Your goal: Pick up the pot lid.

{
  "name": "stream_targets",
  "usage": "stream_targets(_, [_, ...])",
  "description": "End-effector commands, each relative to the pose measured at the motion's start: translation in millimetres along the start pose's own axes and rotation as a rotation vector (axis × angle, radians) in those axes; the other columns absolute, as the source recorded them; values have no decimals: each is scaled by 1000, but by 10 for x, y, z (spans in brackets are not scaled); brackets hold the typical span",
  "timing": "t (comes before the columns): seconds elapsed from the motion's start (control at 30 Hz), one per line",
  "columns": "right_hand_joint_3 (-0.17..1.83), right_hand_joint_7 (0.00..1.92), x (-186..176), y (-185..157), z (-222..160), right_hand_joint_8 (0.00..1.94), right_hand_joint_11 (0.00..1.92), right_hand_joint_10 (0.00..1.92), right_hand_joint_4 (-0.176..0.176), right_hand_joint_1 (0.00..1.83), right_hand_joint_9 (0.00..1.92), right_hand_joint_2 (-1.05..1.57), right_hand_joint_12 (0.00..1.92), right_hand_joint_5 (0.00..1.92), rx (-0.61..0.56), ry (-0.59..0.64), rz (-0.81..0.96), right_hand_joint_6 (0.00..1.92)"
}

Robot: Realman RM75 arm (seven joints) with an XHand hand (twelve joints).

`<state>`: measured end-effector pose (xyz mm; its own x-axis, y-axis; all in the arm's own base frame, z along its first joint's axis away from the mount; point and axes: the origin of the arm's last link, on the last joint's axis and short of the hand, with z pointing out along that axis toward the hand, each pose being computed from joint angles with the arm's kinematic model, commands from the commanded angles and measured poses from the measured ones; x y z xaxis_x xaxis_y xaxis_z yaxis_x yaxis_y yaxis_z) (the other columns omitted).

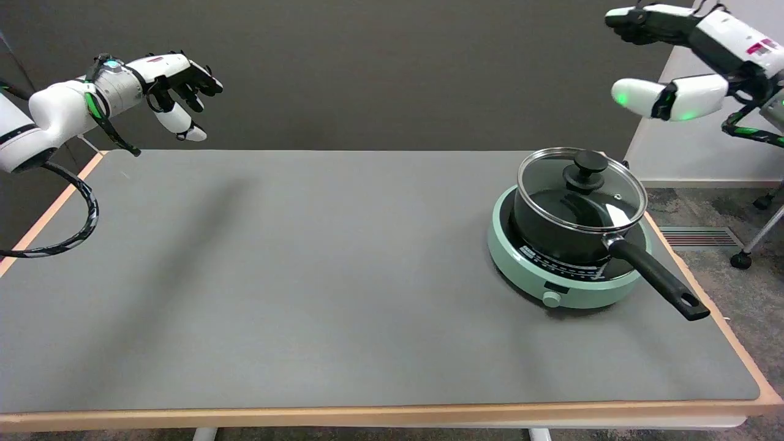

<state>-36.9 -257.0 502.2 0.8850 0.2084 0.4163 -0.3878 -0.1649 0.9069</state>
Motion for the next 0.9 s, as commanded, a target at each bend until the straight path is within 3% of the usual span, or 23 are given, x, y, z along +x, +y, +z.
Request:
stream_targets(0.03, [860,380,-140,-226,195,173,238,248,57,580,360,471,565,349,66,-204,-304,169])
stream_targets(0.33, [873,408,-274,-227,186,175,236,244,61,617,366,468,555,381,84,-298,-440,177])
stream_targets(0.43, [913,441,-325,-219,194,158,225,278,77,653,376,458,581,430,83,-328,-474,178])
stream_targets(0.9, [938,481,-498,-81,202,164,249,281,87,709,412,471,585,433,52,-384,-469,179])
